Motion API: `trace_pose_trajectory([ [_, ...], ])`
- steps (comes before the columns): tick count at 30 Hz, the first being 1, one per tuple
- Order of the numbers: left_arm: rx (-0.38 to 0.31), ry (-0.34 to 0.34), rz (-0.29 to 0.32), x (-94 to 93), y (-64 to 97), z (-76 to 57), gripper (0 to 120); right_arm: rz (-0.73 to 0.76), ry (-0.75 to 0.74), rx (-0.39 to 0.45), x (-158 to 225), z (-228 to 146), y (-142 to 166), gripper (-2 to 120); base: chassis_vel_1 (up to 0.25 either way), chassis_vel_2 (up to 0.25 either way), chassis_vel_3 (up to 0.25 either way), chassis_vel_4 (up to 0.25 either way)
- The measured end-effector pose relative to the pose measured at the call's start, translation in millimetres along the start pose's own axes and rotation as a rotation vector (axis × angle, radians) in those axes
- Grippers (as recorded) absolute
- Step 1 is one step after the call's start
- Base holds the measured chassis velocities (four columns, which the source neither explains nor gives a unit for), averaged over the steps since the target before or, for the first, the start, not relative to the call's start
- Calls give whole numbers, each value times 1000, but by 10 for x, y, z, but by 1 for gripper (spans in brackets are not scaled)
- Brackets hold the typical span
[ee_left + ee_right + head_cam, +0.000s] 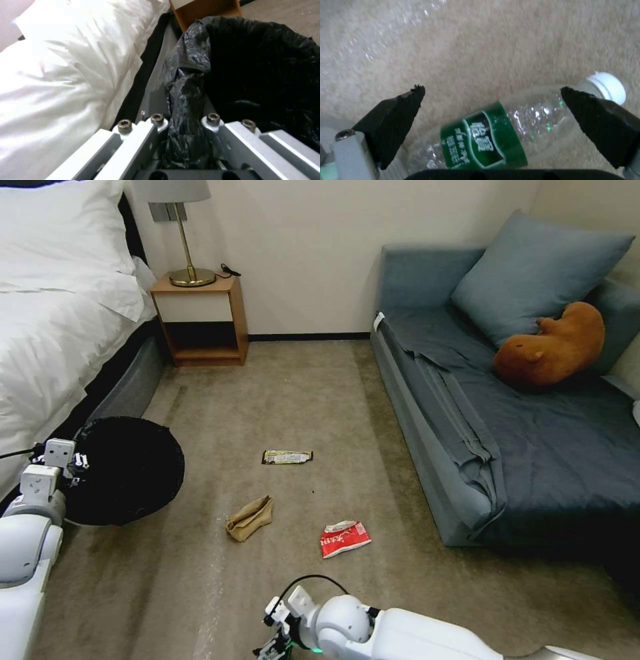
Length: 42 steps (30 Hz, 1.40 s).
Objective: Pick up the trash bin, then pick up the garbage on the floor and place it into the trash bin.
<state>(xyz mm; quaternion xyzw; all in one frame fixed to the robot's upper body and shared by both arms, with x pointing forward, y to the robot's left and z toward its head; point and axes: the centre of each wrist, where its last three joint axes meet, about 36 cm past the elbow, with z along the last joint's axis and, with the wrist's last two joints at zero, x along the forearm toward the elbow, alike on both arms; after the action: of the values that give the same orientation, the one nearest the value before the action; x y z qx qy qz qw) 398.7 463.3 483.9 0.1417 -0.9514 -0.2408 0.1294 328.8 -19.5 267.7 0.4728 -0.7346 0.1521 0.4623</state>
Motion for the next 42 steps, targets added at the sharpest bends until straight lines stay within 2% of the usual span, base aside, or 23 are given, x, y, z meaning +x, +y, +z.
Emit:
trace_pose_trajectory([
  [17,4,-11,-5,23,58,-31,6,71,-29,11,158,-3,-251,100,0,0,0,0],
  [23,6,-12,-6,-15,67,-38,6,132,-18,11,355,114,-494,100,0,0,0,0],
  [28,12,-16,2,-46,25,-29,6,148,-17,45,540,148,-659,100,0,0,0,0],
  [30,13,-17,4,-55,18,-33,6,134,-15,75,623,160,-673,100,0,0,0,0],
  [34,13,-19,3,-64,19,-40,6,140,-14,193,738,245,-707,100,0,0,0,0],
  [37,12,-19,3,-63,18,-39,6,141,-17,224,750,277,-706,100,0,0,0,0],
  [40,14,-23,3,-54,2,-48,6,136,-26,381,756,419,-676,100,0,0,0,0],
  [41,14,-23,3,-54,2,-48,6,136,-26,381,756,419,-676,100,0,0,0,0],
  [42,15,-25,4,-50,-10,-58,6,134,-29,440,751,467,-671,100,0,0,0,0],
])
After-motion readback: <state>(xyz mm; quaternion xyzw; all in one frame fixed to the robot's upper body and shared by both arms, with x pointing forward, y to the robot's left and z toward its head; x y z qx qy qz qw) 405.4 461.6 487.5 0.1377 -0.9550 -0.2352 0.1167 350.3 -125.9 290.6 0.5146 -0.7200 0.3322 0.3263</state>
